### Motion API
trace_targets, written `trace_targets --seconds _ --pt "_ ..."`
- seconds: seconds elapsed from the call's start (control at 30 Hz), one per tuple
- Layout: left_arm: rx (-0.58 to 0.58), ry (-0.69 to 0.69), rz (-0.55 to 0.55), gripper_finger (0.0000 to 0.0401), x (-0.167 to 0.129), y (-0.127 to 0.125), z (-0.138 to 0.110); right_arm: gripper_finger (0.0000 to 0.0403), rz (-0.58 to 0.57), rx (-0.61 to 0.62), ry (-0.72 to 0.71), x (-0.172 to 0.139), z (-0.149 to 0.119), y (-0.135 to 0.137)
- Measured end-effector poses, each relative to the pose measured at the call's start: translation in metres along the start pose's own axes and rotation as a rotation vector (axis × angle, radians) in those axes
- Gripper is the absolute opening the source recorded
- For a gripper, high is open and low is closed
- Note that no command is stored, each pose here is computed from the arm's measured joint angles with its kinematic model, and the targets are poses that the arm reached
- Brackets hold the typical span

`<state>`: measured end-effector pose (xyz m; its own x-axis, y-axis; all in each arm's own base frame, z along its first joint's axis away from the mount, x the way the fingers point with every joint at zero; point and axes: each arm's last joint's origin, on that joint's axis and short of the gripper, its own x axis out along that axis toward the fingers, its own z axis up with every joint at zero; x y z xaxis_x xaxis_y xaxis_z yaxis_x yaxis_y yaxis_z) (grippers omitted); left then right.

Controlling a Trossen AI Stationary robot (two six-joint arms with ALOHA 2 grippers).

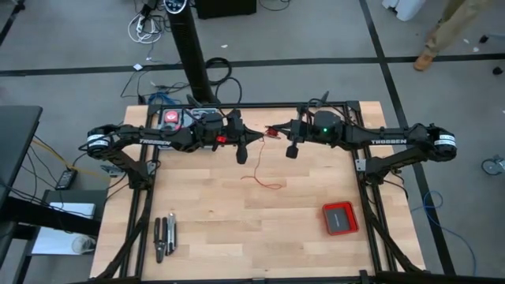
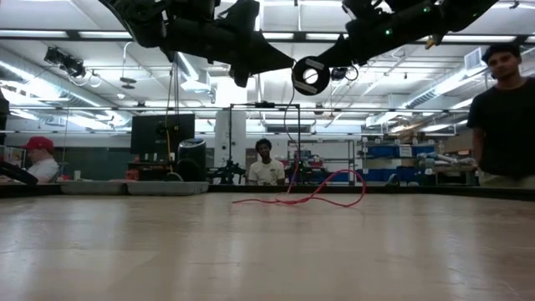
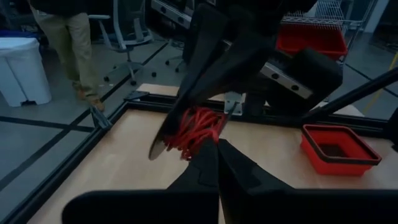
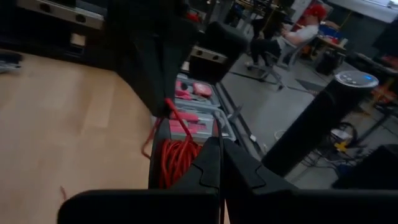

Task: Coil cords
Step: Coil the red wire onto the spool

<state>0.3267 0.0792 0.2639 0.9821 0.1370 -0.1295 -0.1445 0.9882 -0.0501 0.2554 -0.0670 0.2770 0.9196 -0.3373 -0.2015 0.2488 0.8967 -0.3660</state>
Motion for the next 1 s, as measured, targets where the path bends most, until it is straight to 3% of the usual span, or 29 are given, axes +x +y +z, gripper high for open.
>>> trace_targets --seconds 0.43,1.0 --pt "-0.059 -0.048 -0.003 0.0 0.0 -0.001 0.005 0.0 -0.07 -0.001 -0.002 0.01 -0.001 0.007" --pt "-0.067 -0.094 0.101 0.0 0.011 -0.014 -0.002 0.0 -0.167 0.01 -0.027 0.031 -0.007 0.017"
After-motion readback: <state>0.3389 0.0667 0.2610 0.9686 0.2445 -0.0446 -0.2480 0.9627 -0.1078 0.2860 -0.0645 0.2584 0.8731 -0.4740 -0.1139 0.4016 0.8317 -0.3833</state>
